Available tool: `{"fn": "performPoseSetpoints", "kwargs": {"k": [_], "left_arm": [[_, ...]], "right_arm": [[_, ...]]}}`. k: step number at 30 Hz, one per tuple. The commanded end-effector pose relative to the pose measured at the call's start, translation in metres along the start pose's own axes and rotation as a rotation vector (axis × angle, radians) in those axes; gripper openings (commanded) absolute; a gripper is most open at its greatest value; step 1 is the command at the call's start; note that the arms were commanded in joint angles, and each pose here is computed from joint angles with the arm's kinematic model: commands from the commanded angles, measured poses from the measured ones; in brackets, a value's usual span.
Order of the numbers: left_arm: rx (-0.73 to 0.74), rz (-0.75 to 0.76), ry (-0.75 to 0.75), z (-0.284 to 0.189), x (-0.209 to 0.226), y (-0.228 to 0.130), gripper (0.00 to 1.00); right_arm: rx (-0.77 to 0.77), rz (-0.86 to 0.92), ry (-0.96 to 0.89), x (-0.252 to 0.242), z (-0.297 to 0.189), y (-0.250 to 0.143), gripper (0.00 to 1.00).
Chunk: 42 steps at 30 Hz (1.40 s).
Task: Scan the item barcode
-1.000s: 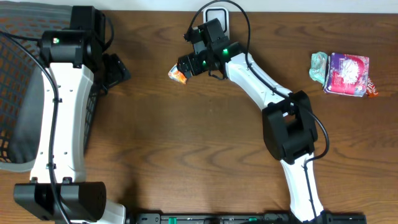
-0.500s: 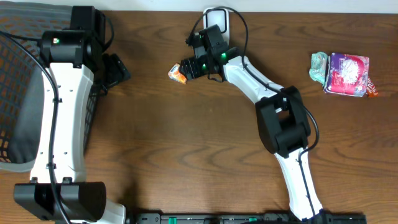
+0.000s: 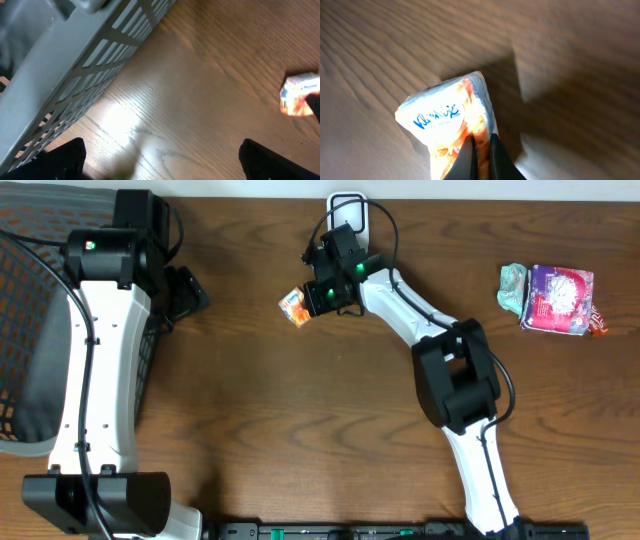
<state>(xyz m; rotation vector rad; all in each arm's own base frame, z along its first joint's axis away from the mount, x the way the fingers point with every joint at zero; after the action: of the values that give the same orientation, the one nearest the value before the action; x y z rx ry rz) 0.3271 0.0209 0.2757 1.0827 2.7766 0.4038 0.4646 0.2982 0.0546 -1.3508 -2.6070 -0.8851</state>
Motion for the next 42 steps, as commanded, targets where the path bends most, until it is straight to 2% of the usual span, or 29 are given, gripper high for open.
{"fn": "performPoseSetpoints", "kwargs": {"k": [1, 7, 11, 14, 16, 19, 21, 25, 29, 38, 42], "left_arm": [[-0.009, -0.017, 0.015, 0.000, 0.002, 0.002, 0.98], [-0.009, -0.017, 0.016, 0.000, 0.002, 0.002, 0.98], [-0.009, -0.017, 0.016, 0.000, 0.002, 0.002, 0.98], [-0.009, -0.017, 0.016, 0.000, 0.002, 0.002, 0.98], [-0.009, -0.017, 0.016, 0.000, 0.002, 0.002, 0.98], [-0.009, -0.017, 0.016, 0.000, 0.002, 0.002, 0.98], [-0.009, -0.017, 0.016, 0.000, 0.002, 0.002, 0.98], [-0.009, -0.017, 0.016, 0.000, 0.002, 0.002, 0.98], [-0.009, -0.017, 0.016, 0.000, 0.002, 0.002, 0.98], [-0.009, -0.017, 0.016, 0.000, 0.002, 0.002, 0.98], [-0.009, -0.017, 0.016, 0.000, 0.002, 0.002, 0.98]], "right_arm": [[0.000, -0.020, -0.169, 0.004, -0.041, 0.009, 0.01], [0.107, 0.069, -0.435, 0.014, -0.090, -0.012, 0.01], [0.152, 0.041, -0.463, 0.022, -0.087, -0.021, 0.01], [0.121, 0.023, -0.460, 0.020, -0.086, -0.014, 0.02], [0.073, 0.004, -0.445, 0.015, -0.086, -0.004, 0.13], [-0.007, -0.042, -0.338, 0.012, -0.086, 0.014, 0.42], [-0.042, -0.042, -0.286, 0.007, -0.089, 0.021, 0.48], [-0.079, 0.006, -0.178, -0.013, -0.091, 0.024, 0.49], [-0.036, 0.060, -0.113, -0.028, -0.077, 0.011, 0.57], [0.129, 0.106, 0.086, -0.019, -0.029, -0.032, 0.57], [0.198, 0.118, 0.074, -0.015, -0.020, -0.046, 0.42]]}}
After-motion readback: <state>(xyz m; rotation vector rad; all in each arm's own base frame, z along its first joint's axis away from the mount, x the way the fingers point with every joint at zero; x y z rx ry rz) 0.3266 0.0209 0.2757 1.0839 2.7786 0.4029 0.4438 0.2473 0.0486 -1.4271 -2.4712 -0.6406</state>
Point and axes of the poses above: each gripper's point midway between its finger pads, its own z axis out along the fingers, its own x axis along the line the jaws close on, y = z × x, the point moved 4 cm from there along -z, back along the fingers, and after that the axes turned 13 degrees about -z, right-handed, at the moved point
